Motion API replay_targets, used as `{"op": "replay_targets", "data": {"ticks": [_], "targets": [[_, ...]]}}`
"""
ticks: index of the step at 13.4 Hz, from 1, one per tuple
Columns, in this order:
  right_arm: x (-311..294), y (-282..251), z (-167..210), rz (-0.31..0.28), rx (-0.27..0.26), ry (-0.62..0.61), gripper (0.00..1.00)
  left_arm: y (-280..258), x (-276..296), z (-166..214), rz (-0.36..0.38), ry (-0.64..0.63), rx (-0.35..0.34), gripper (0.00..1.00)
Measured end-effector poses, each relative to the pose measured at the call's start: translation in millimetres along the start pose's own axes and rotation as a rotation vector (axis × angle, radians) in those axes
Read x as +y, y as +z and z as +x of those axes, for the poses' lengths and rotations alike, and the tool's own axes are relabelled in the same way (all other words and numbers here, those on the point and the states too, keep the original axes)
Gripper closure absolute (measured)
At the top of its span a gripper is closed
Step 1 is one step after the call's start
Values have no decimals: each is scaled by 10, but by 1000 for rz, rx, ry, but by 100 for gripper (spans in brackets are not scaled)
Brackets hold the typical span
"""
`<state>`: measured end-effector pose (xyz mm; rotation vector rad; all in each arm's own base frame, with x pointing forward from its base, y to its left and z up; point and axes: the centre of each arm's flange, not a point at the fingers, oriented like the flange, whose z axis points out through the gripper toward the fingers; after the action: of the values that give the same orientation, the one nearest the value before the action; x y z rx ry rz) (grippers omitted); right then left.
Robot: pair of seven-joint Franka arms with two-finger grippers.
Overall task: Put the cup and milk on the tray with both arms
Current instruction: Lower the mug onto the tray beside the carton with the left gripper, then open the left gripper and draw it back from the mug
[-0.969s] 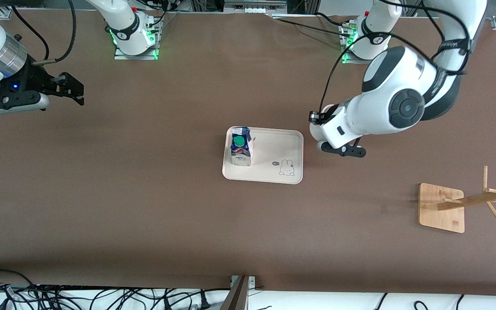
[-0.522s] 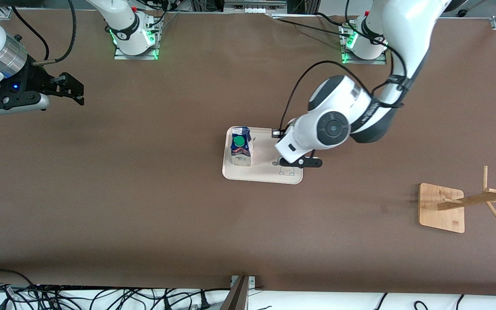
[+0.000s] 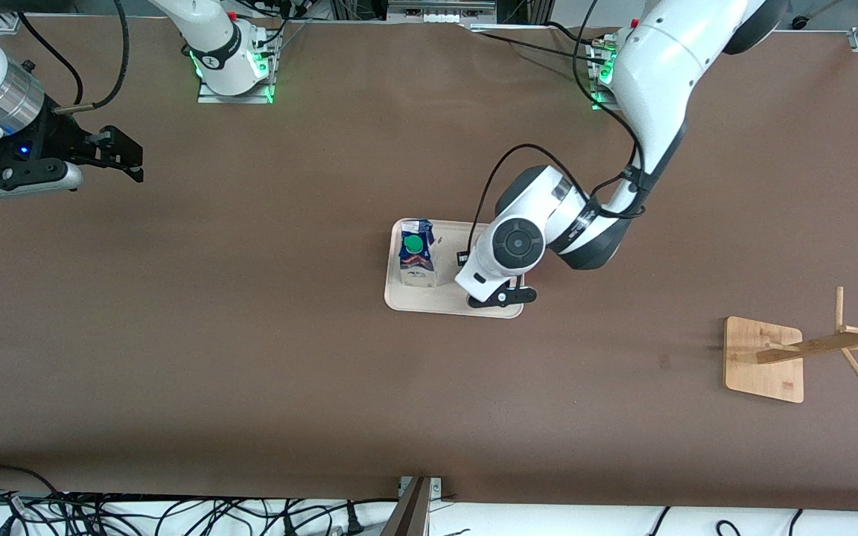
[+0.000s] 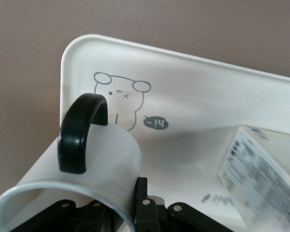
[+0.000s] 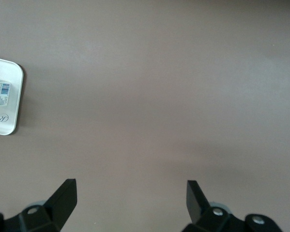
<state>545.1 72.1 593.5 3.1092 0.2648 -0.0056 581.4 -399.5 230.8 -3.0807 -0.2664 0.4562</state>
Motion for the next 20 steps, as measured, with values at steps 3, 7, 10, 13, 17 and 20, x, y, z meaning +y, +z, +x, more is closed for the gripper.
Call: {"op": "replay_targets", "data": {"ticks": [3, 7, 10, 13, 17, 20], "targets": [[1, 1, 0, 0, 0, 0, 0, 127, 93, -38, 12, -8, 6, 91], [1, 1, 0, 0, -1, 0, 0, 57, 121, 17, -24, -16, 42, 67], [0, 1, -1, 0, -1, 0, 0, 13, 116, 39, -29, -20, 49, 39], [0, 1, -1, 0, -1, 0, 0, -105, 35, 39, 10, -18, 26, 10], [1, 2, -1, 0, -1, 0, 0, -889, -356, 167, -3, 95, 71, 0], [2, 1, -1, 0, -1, 0, 0, -1664, -910, 181, 8, 228, 102, 0]]}}
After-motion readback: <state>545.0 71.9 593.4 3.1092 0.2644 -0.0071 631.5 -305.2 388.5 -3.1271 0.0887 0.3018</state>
